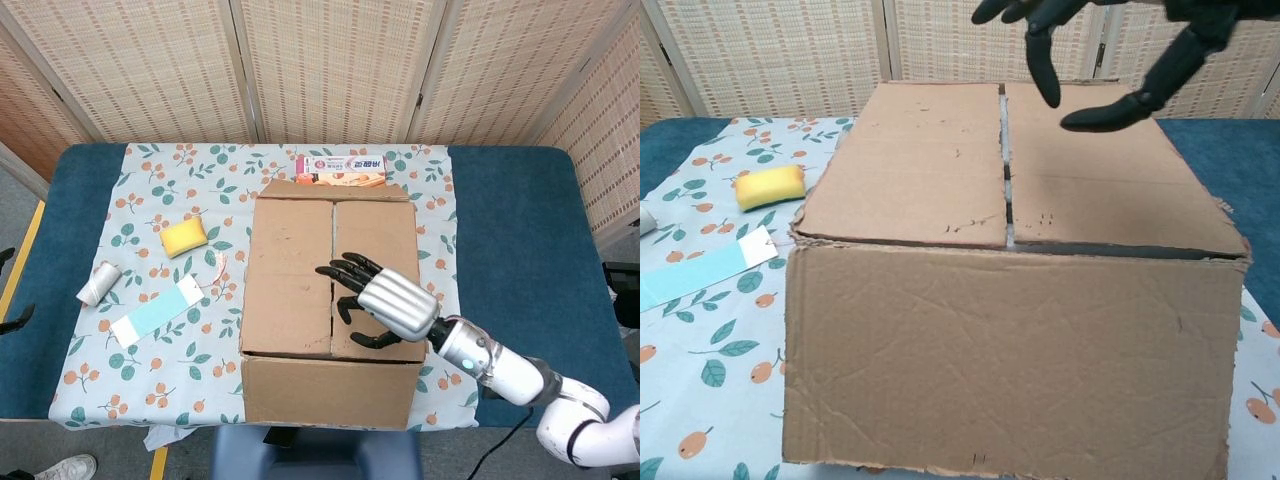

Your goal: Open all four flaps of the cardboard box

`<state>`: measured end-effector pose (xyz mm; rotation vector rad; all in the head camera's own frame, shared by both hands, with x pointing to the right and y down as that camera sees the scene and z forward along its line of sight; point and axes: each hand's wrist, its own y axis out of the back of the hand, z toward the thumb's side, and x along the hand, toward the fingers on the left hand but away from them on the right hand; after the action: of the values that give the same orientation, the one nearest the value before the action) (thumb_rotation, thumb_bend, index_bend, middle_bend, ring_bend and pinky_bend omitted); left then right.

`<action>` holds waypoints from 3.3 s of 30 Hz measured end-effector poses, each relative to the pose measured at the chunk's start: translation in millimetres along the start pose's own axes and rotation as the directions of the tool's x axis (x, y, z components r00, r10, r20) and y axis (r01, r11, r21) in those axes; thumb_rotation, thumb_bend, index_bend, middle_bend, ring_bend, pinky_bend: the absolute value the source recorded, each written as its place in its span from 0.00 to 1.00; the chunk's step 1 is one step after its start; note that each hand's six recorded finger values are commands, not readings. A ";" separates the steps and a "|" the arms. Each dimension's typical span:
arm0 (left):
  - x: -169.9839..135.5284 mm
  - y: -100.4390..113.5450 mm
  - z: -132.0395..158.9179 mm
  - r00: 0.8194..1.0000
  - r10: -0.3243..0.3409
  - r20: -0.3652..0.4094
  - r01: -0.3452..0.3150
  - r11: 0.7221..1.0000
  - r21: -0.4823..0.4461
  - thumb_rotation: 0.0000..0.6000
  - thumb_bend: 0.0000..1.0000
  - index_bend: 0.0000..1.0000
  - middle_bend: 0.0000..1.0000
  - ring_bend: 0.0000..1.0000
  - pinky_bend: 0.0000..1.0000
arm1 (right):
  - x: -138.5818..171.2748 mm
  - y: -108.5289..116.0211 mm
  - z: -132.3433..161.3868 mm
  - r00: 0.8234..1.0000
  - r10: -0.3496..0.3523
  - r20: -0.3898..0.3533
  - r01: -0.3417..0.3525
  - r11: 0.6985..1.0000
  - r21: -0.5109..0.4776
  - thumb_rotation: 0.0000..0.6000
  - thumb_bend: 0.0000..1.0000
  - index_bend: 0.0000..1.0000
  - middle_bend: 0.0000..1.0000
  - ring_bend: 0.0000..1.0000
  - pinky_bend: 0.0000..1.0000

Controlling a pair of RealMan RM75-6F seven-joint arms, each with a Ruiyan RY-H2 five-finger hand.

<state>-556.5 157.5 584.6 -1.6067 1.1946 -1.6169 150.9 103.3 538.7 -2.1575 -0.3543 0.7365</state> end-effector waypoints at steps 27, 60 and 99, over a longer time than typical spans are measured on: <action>6.7 -1.8 -10.1 1.000 -0.019 -0.024 0.018 0.999 -0.032 1.00 0.39 0.00 0.15 0.09 0.00 | -95.9 -15.5 -12.3 0.998 0.040 0.042 -0.051 0.945 0.323 0.43 0.20 0.70 0.05 0.00 0.00; 9.8 -0.2 -11.3 1.000 0.006 -0.005 -0.006 0.999 -0.050 1.00 0.63 0.00 0.15 0.08 0.00 | -91.6 -38.5 -28.1 0.981 0.183 0.067 -0.195 0.916 0.350 0.22 0.16 0.56 0.00 0.00 0.00; 9.8 -5.7 -0.4 1.000 0.026 0.013 -0.025 0.999 -0.038 1.00 0.25 0.00 0.20 0.10 0.00 | -2.6 21.0 -50.3 0.991 -0.018 0.132 -0.031 0.931 0.363 0.21 0.16 0.60 0.00 0.00 0.00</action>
<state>-556.9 151.6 594.3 -1.6167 1.2402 -1.5741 179.7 58.1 548.7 -1.7643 -0.2552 0.8787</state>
